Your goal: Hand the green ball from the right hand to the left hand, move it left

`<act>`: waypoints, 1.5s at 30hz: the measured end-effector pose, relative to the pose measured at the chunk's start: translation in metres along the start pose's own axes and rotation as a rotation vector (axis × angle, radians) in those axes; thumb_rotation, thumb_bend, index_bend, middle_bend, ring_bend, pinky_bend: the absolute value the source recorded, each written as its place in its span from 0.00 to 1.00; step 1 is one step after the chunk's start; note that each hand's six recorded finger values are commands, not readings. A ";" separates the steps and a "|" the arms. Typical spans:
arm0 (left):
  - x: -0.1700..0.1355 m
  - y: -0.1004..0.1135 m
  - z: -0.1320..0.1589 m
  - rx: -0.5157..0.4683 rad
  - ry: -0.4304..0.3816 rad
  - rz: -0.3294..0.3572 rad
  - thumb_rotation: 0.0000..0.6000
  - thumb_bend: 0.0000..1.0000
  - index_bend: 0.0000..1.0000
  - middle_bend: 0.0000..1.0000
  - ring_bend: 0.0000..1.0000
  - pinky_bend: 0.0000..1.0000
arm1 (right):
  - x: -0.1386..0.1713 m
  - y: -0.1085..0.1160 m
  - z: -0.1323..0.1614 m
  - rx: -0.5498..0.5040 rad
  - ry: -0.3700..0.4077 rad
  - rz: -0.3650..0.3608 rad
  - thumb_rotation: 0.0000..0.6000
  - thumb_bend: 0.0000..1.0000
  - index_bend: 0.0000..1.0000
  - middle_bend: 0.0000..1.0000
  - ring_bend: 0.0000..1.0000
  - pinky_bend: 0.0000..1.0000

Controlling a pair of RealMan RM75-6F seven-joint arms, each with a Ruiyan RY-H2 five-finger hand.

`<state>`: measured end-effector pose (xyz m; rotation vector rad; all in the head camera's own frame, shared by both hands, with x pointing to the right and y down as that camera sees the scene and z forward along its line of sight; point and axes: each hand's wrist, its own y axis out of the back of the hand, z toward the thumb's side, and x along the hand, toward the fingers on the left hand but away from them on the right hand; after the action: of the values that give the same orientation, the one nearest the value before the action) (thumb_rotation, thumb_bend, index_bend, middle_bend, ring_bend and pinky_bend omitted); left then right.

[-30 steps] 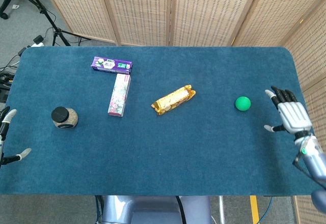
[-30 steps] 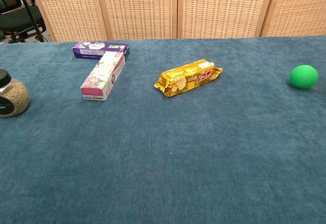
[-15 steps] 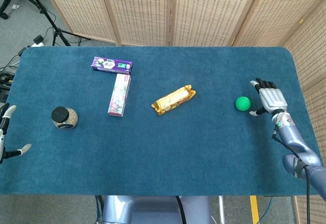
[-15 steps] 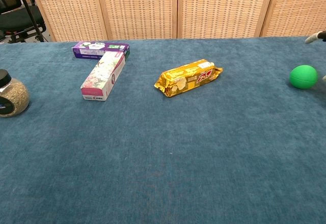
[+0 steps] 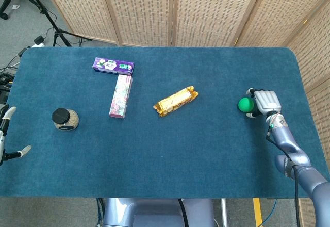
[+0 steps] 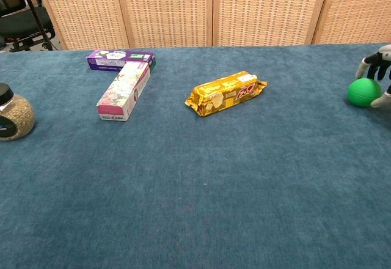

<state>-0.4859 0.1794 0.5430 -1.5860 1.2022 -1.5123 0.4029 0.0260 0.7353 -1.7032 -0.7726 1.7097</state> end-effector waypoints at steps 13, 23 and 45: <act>-0.001 0.002 0.000 -0.015 -0.002 0.002 1.00 0.00 0.00 0.00 0.00 0.00 | 0.000 0.011 0.021 -0.029 0.085 -0.121 1.00 0.21 0.55 0.61 0.53 0.47; -0.007 0.007 0.005 -0.041 -0.045 0.000 1.00 0.00 0.00 0.00 0.00 0.00 | 0.051 0.040 0.104 -0.129 0.423 -0.201 1.00 0.26 0.55 0.61 0.53 0.47; -0.017 0.013 -0.005 -0.109 -0.081 -0.027 1.00 0.00 0.00 0.00 0.00 0.00 | 0.131 -0.014 0.371 -0.098 0.724 -0.060 1.00 0.31 0.55 0.60 0.53 0.48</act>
<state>-0.4914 0.1908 0.5253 -1.7245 1.2413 -1.4064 0.0319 0.1380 0.6632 -2.1351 -0.5525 0.9015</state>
